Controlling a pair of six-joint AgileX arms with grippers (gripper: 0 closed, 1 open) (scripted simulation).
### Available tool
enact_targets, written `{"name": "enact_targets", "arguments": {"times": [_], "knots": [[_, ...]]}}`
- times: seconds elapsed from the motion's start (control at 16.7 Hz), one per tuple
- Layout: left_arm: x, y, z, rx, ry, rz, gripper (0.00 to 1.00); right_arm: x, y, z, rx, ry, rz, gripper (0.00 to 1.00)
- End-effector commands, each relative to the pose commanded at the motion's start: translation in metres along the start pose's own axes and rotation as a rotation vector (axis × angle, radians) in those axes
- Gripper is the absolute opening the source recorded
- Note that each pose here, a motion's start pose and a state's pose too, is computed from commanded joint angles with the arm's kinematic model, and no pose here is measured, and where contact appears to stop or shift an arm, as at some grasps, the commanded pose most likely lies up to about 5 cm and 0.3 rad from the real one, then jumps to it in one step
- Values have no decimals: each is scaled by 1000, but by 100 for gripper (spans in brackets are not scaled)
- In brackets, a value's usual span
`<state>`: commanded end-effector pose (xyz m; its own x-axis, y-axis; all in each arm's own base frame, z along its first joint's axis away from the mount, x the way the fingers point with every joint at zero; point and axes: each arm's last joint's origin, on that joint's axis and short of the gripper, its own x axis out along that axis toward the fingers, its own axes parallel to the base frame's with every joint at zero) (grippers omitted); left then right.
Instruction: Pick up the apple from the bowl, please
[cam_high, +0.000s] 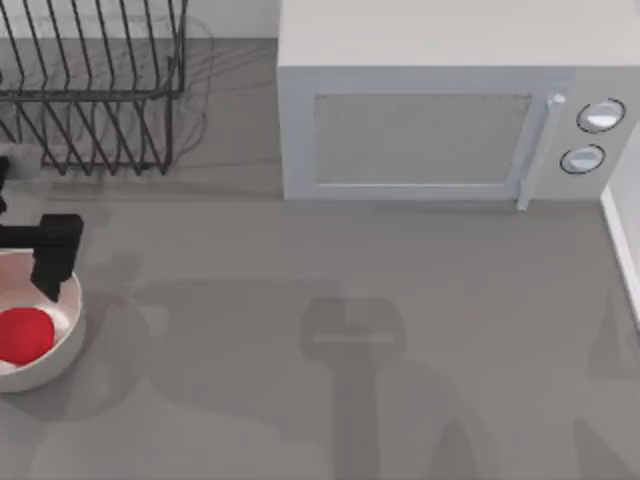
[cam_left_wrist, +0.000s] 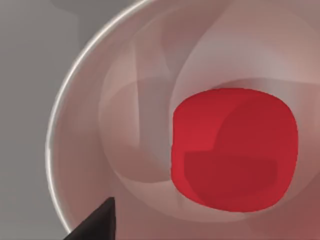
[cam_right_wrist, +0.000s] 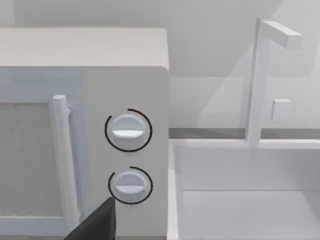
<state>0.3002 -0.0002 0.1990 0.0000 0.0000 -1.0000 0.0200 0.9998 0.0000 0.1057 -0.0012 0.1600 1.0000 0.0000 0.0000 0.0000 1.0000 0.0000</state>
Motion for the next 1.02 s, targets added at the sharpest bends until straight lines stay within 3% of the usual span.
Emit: {"name": "enact_targets", "arguments": {"times": [0.36, 0.84, 1.02], "knots": [[5, 0, 0, -2, 2, 0, 100, 0, 0, 0, 0, 0, 0, 100], [91, 0, 4, -1, -17, 0, 100, 0, 0, 0, 0, 0, 0, 100], [109, 0, 0, 0, 0, 0, 100, 0, 0, 0, 0, 0, 0, 100]]}}
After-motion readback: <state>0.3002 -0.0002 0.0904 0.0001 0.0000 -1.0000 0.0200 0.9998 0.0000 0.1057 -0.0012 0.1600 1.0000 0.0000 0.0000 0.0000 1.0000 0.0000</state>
